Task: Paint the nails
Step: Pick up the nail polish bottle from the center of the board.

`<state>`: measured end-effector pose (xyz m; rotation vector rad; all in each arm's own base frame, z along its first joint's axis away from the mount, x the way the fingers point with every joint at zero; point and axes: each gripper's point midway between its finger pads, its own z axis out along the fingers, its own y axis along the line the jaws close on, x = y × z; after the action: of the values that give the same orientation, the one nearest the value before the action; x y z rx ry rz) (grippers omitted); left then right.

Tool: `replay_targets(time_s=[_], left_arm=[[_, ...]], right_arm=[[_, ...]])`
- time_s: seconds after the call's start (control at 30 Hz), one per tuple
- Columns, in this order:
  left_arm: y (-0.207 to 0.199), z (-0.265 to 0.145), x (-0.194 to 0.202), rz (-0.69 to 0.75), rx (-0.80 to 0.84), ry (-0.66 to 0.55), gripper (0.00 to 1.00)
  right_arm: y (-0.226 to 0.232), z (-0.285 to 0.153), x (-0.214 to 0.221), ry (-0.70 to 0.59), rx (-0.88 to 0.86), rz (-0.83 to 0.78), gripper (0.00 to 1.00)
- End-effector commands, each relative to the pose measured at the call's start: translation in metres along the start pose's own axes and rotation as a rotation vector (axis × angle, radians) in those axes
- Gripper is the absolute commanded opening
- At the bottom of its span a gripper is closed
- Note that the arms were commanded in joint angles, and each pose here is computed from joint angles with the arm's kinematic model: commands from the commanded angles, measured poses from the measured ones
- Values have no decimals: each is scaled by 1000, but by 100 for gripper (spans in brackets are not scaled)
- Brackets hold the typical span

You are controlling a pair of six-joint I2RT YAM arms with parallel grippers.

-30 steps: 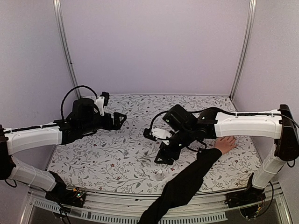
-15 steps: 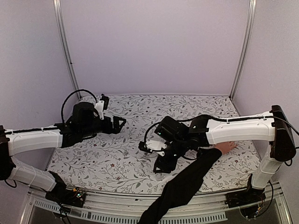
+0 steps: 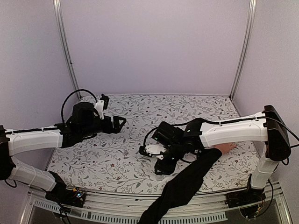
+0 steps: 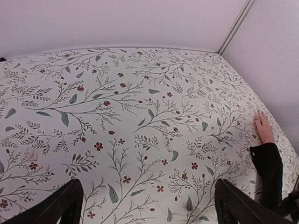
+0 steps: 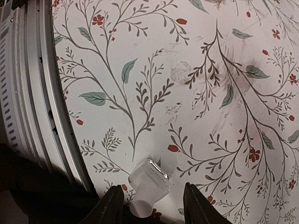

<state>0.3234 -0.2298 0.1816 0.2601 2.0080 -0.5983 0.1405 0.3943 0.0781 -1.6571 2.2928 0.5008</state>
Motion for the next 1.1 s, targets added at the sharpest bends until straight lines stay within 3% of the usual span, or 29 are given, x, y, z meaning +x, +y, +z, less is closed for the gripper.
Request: replay_targets(time_s=[0.0,0.63,1.07], left_arm=[[-1,1,3,21,-6,-7,100],[3,6,11,34,-12,1,100],[-10,-12,1,76,87,-132,100]], right_arm=[[-5,10,12,53,36,13,44],[1,19,25,94,15,14,34],[-2,-2,5,29,42,-11,8]])
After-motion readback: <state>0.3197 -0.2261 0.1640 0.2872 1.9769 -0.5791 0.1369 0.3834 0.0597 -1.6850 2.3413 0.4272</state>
